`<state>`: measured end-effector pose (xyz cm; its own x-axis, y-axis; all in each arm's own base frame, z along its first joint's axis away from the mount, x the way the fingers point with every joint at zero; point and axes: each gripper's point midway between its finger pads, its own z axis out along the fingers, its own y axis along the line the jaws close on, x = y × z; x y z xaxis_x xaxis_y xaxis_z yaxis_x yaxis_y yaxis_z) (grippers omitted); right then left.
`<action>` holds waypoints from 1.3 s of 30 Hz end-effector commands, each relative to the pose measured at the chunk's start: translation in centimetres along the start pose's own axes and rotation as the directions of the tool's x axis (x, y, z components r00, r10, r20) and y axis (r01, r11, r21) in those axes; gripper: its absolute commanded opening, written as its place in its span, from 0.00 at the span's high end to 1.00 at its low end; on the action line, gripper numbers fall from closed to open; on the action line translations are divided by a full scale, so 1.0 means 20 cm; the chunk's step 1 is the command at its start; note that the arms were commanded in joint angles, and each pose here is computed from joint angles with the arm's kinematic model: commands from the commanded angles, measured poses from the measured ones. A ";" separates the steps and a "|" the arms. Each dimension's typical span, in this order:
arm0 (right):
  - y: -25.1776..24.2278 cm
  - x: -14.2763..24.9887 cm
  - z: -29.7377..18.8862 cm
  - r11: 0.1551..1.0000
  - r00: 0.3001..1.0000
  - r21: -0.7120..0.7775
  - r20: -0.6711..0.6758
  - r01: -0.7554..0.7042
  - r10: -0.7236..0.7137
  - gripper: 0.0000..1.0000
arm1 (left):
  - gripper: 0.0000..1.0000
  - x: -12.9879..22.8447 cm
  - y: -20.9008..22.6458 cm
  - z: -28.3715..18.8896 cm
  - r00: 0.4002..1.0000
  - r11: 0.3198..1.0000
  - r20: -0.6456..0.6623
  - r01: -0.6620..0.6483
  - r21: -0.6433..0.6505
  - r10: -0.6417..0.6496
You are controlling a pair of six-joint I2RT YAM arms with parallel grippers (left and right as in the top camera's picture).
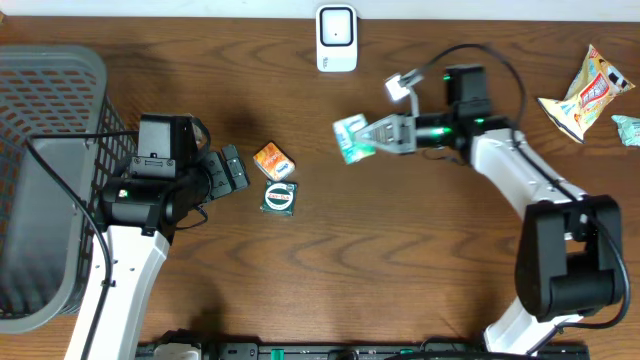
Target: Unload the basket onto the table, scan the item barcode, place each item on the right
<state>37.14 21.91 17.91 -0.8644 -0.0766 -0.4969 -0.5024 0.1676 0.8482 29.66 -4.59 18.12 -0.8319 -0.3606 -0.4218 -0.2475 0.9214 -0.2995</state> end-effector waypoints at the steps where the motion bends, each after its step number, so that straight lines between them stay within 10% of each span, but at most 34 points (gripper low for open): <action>1: 0.08 -0.05 -0.16 0.993 0.998 -0.115 0.048 0.037 -0.031 0.99 | 0.02 -0.02 0.01 -0.01 1.000 1.000 0.011 0.002 -0.012 -0.002; 39: 0.07 -0.08 -0.28 0.991 0.994 -0.122 0.099 0.061 -0.049 0.99 | 0.02 -0.02 0.01 -0.01 1.000 1.000 0.011 0.002 -0.012 -0.002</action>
<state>38.12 16.46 20.28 -0.8513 0.0238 -0.5241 -0.5217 0.0683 0.8504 29.65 -4.59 18.12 -0.8322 -0.3605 -0.4213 -0.2475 0.9214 -0.2997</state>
